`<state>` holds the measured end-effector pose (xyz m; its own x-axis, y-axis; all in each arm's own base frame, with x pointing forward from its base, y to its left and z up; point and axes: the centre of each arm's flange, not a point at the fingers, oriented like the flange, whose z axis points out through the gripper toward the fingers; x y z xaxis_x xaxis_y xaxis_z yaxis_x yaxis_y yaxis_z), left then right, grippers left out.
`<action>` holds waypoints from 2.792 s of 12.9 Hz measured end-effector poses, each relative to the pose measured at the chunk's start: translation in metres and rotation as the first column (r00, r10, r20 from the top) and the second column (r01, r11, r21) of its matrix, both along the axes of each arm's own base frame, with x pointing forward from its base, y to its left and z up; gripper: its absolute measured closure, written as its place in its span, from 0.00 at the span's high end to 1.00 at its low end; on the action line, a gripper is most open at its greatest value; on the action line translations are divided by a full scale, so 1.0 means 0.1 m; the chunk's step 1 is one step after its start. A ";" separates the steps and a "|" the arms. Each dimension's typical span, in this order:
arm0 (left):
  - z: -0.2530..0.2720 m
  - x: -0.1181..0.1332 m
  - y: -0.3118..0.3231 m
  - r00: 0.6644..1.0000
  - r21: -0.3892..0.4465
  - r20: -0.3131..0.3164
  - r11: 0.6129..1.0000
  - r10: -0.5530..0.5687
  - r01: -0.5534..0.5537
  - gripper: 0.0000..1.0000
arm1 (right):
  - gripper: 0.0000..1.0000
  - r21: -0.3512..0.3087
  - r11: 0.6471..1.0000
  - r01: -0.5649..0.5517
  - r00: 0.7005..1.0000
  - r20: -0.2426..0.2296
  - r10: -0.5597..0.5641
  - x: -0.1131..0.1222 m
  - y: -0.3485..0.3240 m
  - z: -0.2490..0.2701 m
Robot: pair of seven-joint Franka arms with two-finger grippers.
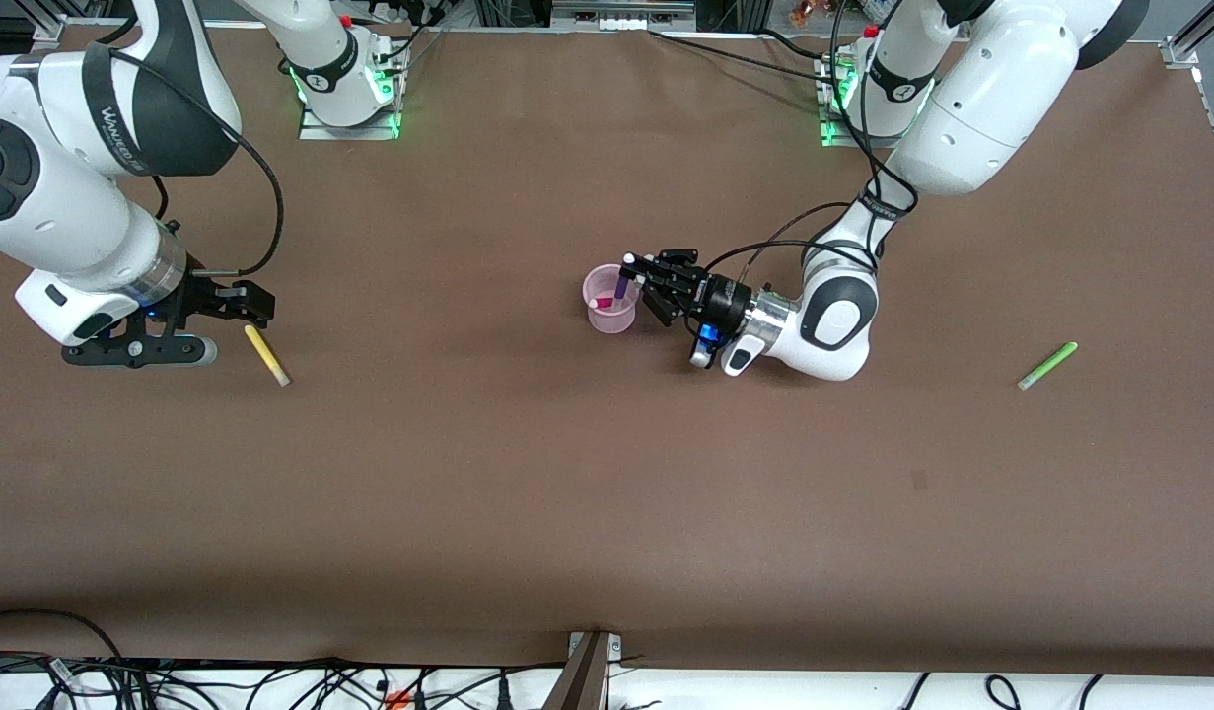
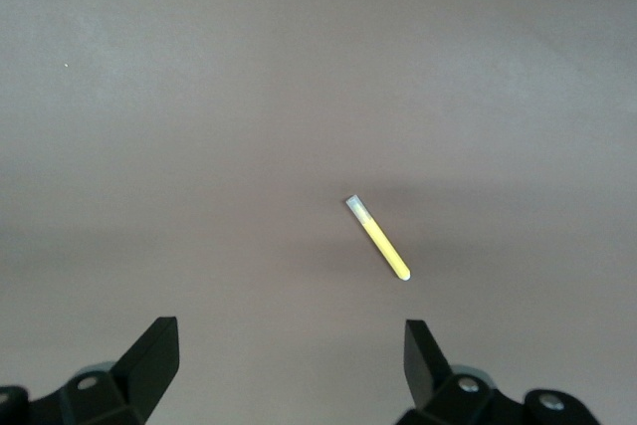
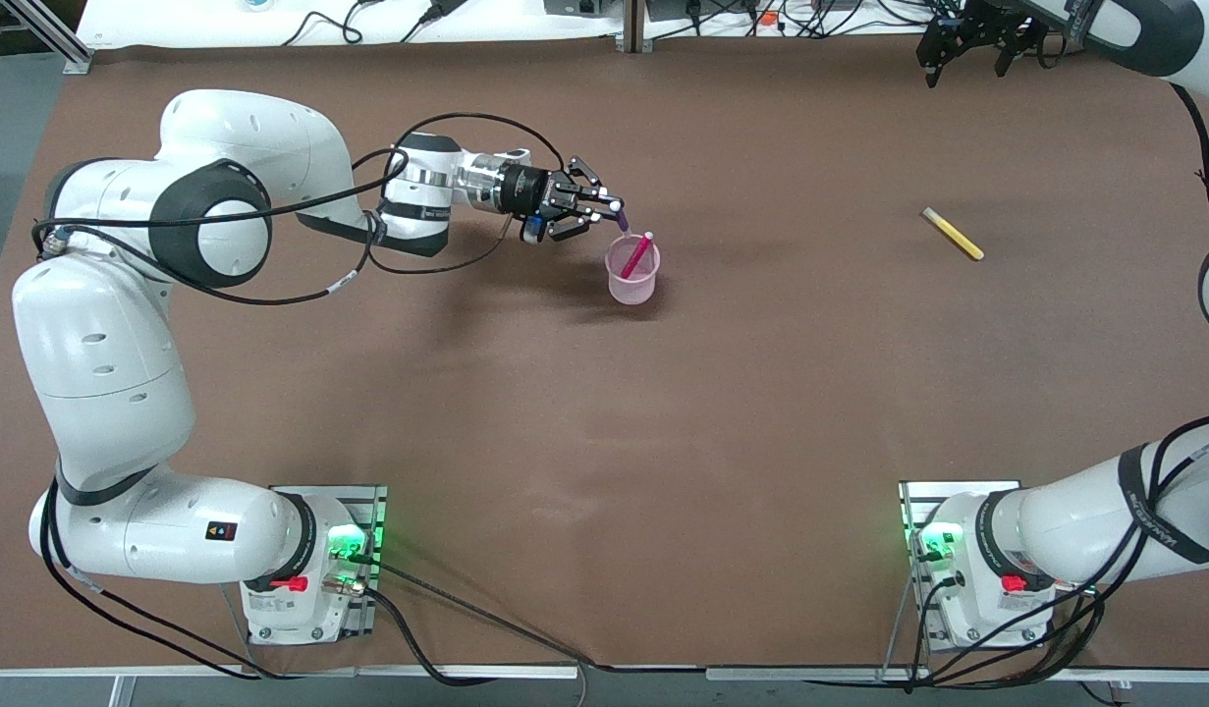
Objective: Organize pens into pink holder with both arms
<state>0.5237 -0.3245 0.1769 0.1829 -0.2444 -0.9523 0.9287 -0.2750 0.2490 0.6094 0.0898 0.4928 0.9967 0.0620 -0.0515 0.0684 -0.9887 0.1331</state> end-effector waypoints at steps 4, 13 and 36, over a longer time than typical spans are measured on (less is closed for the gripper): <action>-0.21 -0.07 0.00 1.000 -0.014 0.011 1.000 0.009 -0.009 0.19 | 1.00 0.000 1.000 0.000 1.000 0.000 0.000 0.00 0.00 0.00; -0.25 -0.07 -0.05 0.999 0.024 0.026 1.000 0.019 -0.019 0.19 | 1.00 -0.001 1.000 0.000 1.000 -0.003 0.000 0.00 0.00 0.00; 2.13 0.53 1.22 0.854 0.665 0.319 0.739 -0.411 0.108 1.00 | 1.00 0.174 0.980 0.095 0.995 -0.040 -0.090 -0.06 -0.12 0.26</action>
